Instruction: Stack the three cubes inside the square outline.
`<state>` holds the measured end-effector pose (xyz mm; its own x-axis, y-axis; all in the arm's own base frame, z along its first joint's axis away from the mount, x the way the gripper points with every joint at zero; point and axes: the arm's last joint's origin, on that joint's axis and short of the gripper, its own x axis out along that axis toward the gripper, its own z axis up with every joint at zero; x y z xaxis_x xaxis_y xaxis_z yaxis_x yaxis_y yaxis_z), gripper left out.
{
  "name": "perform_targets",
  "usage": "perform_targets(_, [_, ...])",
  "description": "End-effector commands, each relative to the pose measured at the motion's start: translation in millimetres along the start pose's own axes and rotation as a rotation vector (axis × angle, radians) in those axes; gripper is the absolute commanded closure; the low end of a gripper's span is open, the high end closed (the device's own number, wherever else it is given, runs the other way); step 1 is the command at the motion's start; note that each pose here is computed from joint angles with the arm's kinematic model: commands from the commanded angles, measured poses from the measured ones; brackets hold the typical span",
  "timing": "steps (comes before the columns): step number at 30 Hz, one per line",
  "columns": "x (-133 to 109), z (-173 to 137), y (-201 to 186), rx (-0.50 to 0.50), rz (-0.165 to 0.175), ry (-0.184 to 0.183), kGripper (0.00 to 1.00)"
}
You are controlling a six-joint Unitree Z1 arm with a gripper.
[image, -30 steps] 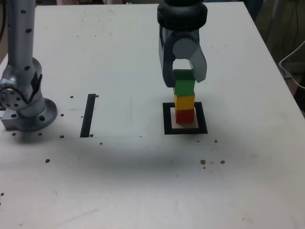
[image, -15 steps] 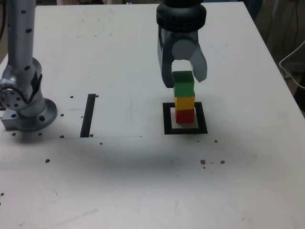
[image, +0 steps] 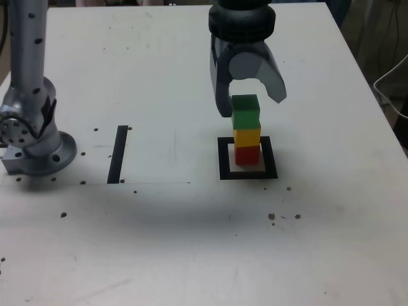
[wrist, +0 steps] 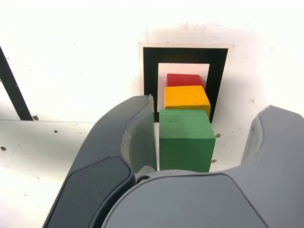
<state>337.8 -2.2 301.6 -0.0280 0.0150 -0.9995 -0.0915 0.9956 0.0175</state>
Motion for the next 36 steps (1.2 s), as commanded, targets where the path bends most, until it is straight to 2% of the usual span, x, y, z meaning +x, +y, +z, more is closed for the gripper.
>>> perform_targets(1, [-3, -3, 1, -0.003, -0.001, -0.002, 0.00])
perform_targets(11, [-15, -15, 2, -0.001, 0.002, 0.025, 0.00])
perform_targets(18, [-25, -24, 3, 0.015, -0.004, 0.026, 0.00])
perform_targets(25, [-39, -58, 7, 0.031, 0.004, 0.081, 0.00])
perform_targets(31, [-31, -90, 11, 0.027, 0.003, 0.121, 0.00])
perform_targets(36, [-13, -117, 15, 0.023, 0.007, 0.145, 0.00])
